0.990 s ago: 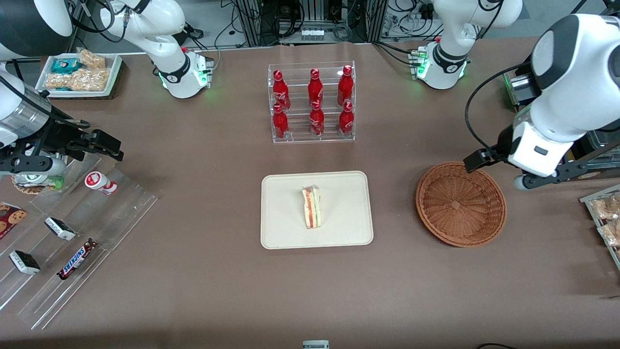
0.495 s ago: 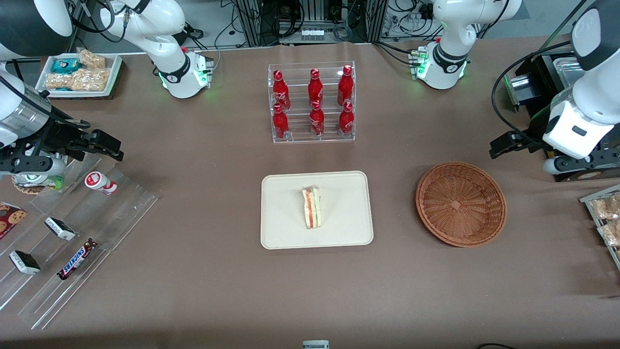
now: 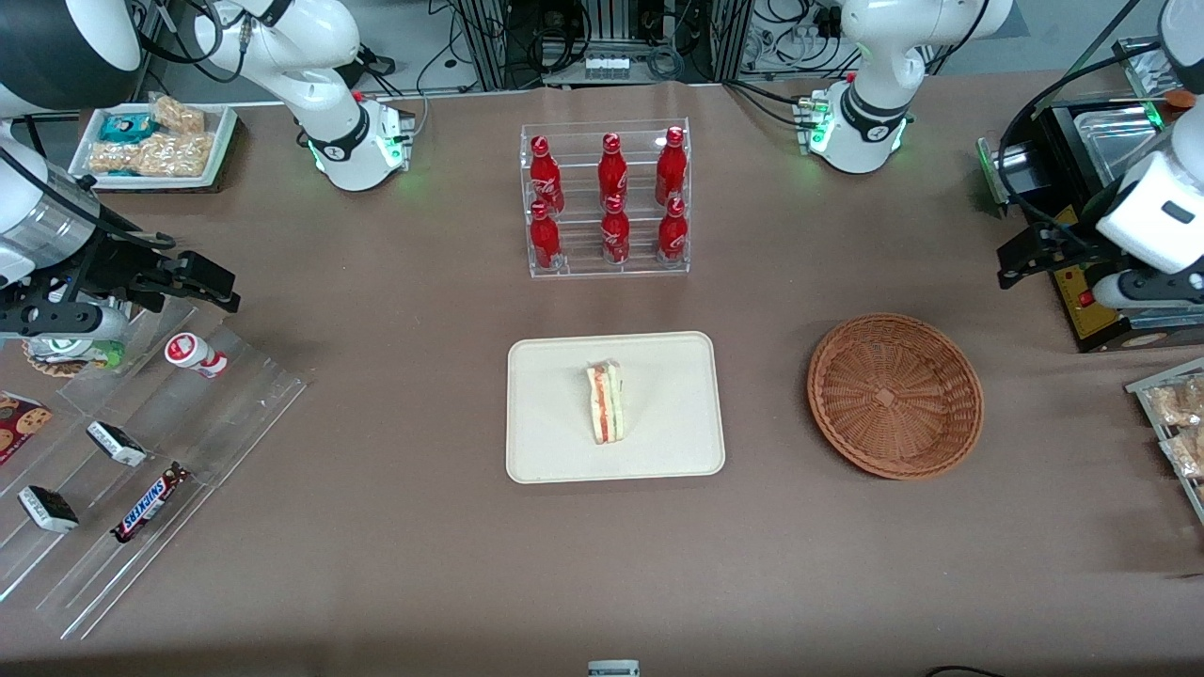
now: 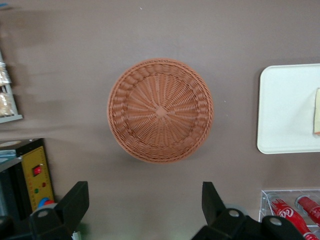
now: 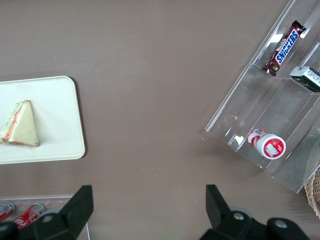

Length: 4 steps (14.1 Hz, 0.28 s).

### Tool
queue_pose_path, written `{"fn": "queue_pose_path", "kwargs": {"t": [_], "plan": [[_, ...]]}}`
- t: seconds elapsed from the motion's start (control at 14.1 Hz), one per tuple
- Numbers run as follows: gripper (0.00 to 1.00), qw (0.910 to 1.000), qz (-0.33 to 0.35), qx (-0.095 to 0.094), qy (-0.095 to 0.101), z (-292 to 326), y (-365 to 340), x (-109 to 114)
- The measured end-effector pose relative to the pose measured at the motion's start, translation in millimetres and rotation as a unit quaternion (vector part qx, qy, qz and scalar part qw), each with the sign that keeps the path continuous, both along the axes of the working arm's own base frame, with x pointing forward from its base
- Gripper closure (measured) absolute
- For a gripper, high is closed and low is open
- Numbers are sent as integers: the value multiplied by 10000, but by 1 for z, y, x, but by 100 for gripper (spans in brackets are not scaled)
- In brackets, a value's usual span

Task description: Place sandwich from basket to tray

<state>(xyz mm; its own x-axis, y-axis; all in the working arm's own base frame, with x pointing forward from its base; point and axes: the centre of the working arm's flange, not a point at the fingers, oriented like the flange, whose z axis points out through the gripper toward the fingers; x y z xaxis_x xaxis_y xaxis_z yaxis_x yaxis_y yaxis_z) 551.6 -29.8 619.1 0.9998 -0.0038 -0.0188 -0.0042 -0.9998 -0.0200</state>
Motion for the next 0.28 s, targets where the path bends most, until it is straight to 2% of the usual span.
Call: {"fn": "queue_pose_path", "kwargs": {"t": [0.28], "plan": [[0,10000,37,4,65,-4,4,0]]}}
